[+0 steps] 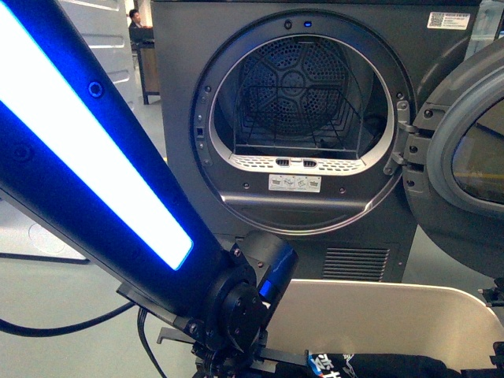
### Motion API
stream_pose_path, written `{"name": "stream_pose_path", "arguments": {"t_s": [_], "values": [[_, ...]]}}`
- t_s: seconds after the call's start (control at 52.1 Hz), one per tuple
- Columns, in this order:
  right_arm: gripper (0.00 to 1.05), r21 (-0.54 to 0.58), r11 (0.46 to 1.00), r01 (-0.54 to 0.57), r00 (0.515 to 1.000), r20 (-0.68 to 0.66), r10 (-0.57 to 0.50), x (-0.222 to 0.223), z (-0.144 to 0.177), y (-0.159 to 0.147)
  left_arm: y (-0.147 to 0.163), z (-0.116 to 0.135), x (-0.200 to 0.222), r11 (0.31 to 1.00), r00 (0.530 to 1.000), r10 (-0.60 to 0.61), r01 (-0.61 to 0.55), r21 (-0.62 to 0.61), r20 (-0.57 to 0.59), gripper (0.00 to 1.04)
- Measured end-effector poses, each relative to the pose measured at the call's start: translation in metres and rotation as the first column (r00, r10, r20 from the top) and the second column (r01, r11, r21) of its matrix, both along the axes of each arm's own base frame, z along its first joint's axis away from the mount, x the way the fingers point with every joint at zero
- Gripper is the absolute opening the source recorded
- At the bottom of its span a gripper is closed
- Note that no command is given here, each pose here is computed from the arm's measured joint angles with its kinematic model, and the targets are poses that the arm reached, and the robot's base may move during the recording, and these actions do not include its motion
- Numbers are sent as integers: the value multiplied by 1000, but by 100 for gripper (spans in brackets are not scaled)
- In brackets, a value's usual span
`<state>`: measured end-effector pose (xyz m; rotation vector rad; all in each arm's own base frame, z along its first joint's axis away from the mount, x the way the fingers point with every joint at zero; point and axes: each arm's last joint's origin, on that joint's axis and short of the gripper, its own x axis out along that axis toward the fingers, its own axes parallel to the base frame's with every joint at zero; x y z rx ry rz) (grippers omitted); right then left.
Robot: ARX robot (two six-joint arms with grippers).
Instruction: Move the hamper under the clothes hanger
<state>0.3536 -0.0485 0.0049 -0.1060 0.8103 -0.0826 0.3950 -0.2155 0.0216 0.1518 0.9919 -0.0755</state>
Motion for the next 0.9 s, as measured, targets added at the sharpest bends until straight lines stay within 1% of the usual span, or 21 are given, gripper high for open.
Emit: {"name": "stream_pose_path", "arguments": {"t_s": [0.46, 0.672, 0.806, 0.902], "values": [[3, 0, 1000, -1, 1000, -2, 1, 0, 0, 0, 0, 0, 0, 1000, 1000, 0, 0, 1, -2, 4], [3, 12, 999, -40, 999, -1, 41, 1, -1, 11, 12, -1, 4, 999, 999, 36, -36, 22, 4, 4], [3, 10, 999, -32, 999, 1, 32, 1, 0, 9, 13, 1, 5, 999, 999, 32, -32, 11, 6, 4], [3, 6, 1000, -13, 1000, 1, 13, 0, 0, 4, 7, 2, 3, 1000, 1000, 12, -12, 0, 4, 4]]}}
